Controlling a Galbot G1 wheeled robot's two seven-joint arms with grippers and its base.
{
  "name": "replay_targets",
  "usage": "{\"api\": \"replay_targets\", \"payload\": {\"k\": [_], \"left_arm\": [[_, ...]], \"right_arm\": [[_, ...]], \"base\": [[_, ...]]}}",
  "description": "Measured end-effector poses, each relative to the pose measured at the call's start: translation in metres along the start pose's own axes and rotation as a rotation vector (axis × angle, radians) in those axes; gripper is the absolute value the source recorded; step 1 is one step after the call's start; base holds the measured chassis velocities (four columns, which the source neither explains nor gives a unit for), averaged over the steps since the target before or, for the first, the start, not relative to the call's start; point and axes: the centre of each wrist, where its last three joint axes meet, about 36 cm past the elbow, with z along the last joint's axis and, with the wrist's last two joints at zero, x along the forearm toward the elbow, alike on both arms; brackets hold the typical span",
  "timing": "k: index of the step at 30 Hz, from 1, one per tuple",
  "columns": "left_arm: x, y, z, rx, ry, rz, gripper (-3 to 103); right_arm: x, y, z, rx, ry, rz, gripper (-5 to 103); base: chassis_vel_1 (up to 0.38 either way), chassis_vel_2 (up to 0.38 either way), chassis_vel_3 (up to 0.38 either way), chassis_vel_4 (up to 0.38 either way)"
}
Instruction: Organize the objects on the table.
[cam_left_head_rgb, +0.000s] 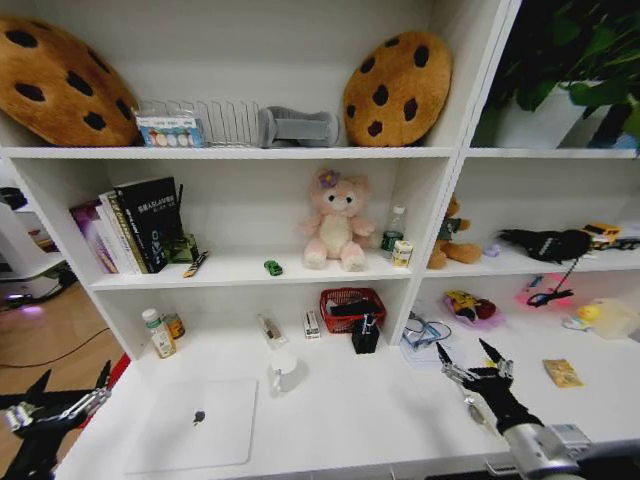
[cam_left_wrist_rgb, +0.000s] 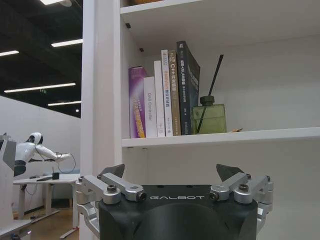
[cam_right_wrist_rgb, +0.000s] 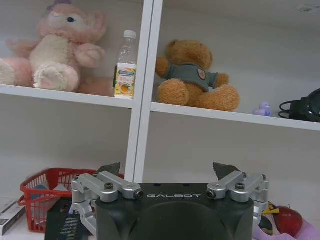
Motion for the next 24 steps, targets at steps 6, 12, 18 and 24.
{"api": "replay_targets", "payload": {"k": [6,12,18,24], "left_arm": [[0.000,0.000,0.000,0.000,0.000,0.000,100],[0.000,0.000,0.000,0.000,0.000,0.000,100],[0.000,0.000,0.000,0.000,0.000,0.000,100],[0.000,0.000,0.000,0.000,0.000,0.000,100]], "right_arm": [[-0.001,-0.001,0.004,-0.001,-0.001,0.015,100],[-0.002,0.000,0.011,-0.007,0.002,0.046,100],[-0.005,-0.002,0.021,-0.015,0.016,0.103,100],[-0.025,-0.028,0.044,0.047,0.183,0.275,100]], "base": [[-0.211,-0.204,0.195,0.221],[-0.265,-0.263,0.254,0.264],[-0.212,-0.229,0.220,0.248],[-0.006,-0.049,0.031,-0.004]]}}
